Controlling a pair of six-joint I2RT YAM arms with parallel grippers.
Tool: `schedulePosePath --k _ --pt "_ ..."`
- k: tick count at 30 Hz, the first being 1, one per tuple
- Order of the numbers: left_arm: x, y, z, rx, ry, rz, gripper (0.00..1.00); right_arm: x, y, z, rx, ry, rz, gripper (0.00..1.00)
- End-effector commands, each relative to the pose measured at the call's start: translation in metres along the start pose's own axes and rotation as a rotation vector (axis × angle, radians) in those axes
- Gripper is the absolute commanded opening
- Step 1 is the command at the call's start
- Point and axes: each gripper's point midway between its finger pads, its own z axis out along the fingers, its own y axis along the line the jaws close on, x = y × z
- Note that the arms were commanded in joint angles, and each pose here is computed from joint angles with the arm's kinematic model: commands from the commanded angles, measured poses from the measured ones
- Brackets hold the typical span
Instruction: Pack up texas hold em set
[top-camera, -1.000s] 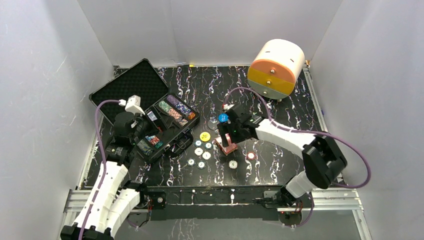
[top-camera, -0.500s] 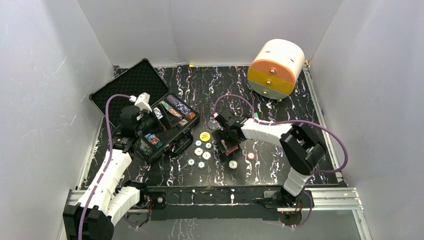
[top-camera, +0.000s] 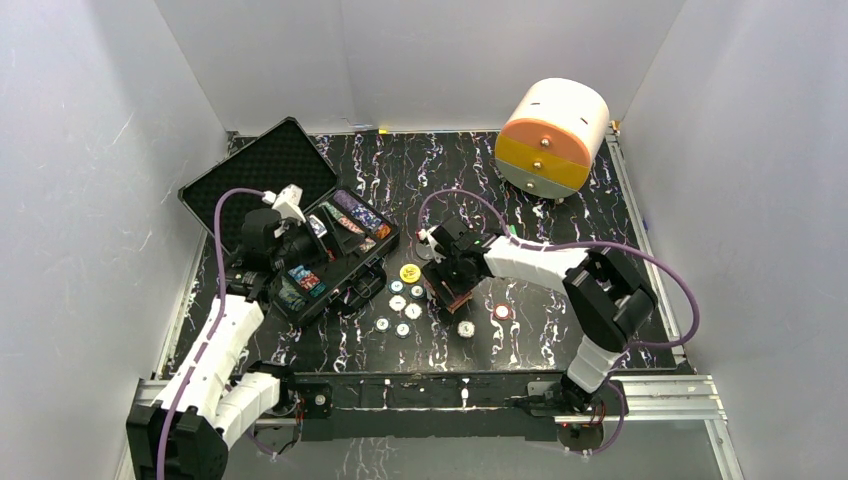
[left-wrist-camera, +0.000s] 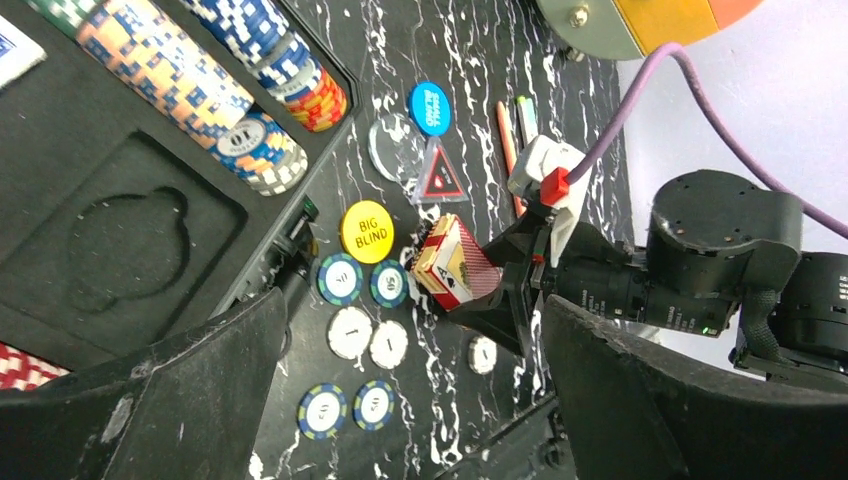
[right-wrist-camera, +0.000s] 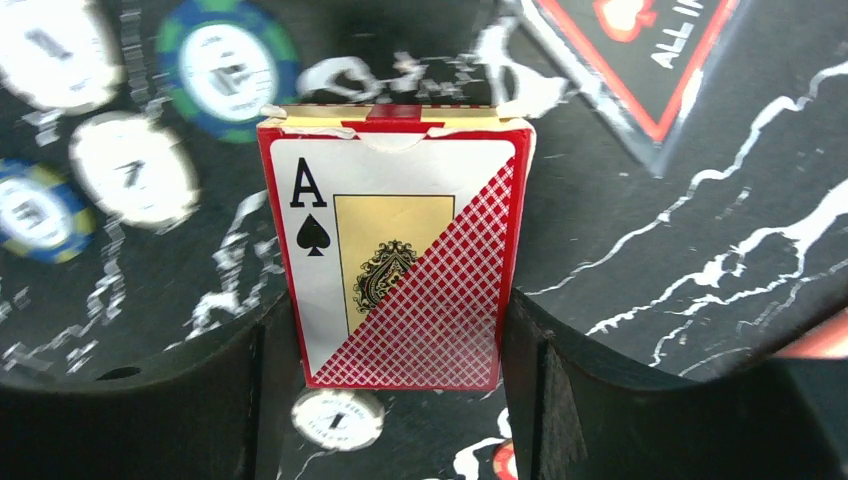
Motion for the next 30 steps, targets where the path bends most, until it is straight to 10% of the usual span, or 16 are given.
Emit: schedulePosePath --k 1,8,22,30 --pt "0.003 -0.025 -0.007 0.077 0.083 -0.073 0.98 -0.047 0.040 -0.052 -0.223 -0.214 -0.113 0.52" --pt "0.035 -0.041 -0.004 0.183 0.299 -0.244 0.98 -0.086 0.093 -0.112 -0.486 -0.473 -0.286 0.52" --pt "0.084 -0.066 -0.010 0.364 0.534 -0.457 0.98 -0.098 0.135 -0.130 -0.655 -0.489 -0.466 0.53" --pt "0.094 -0.065 -0.010 0.351 0.598 -0.490 0.67 -0.093 0.132 -0.107 -0.567 -0.363 -0.528 0.52"
